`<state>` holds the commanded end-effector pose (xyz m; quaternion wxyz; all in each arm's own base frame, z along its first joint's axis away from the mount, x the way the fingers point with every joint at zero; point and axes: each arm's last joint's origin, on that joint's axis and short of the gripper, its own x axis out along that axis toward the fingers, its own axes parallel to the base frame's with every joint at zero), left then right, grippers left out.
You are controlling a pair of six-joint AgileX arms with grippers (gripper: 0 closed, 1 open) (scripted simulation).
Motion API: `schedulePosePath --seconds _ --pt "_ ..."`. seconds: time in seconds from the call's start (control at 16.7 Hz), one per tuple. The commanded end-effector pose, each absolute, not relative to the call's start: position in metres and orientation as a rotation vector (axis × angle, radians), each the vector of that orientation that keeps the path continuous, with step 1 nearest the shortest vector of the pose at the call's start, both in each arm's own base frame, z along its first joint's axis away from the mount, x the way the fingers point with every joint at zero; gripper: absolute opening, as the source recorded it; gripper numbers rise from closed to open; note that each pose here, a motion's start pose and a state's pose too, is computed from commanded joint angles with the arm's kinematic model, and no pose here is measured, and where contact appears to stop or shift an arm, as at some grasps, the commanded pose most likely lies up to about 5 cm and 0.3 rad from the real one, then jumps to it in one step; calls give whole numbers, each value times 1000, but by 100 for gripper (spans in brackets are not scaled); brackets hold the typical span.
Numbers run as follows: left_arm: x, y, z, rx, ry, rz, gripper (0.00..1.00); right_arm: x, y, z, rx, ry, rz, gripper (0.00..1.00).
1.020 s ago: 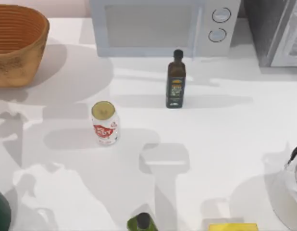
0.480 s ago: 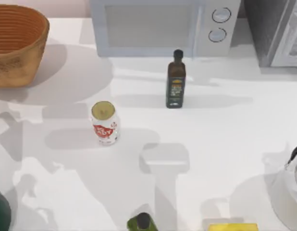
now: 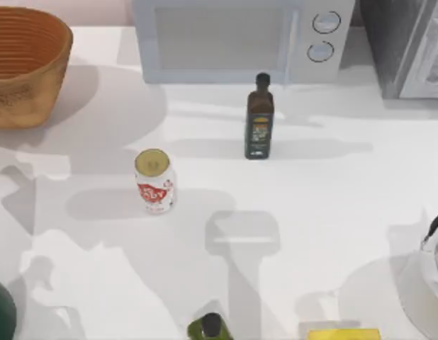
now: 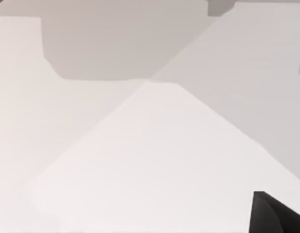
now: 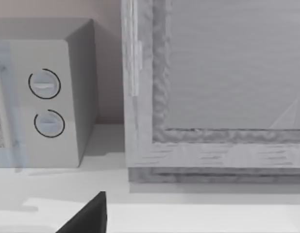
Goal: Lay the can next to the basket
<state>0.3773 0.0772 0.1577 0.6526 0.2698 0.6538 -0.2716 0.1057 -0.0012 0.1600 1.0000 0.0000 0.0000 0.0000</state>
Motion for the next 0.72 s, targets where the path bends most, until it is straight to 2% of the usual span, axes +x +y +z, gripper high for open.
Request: schedulePosePath --seconds 0.42,0.72 --pt "401 -23 158 430 1553 -443 0 106 -1 160 0 0 0 100" --pt "393 -127 163 231 1587 -226 0 106 -1 160 0 0 0 100"
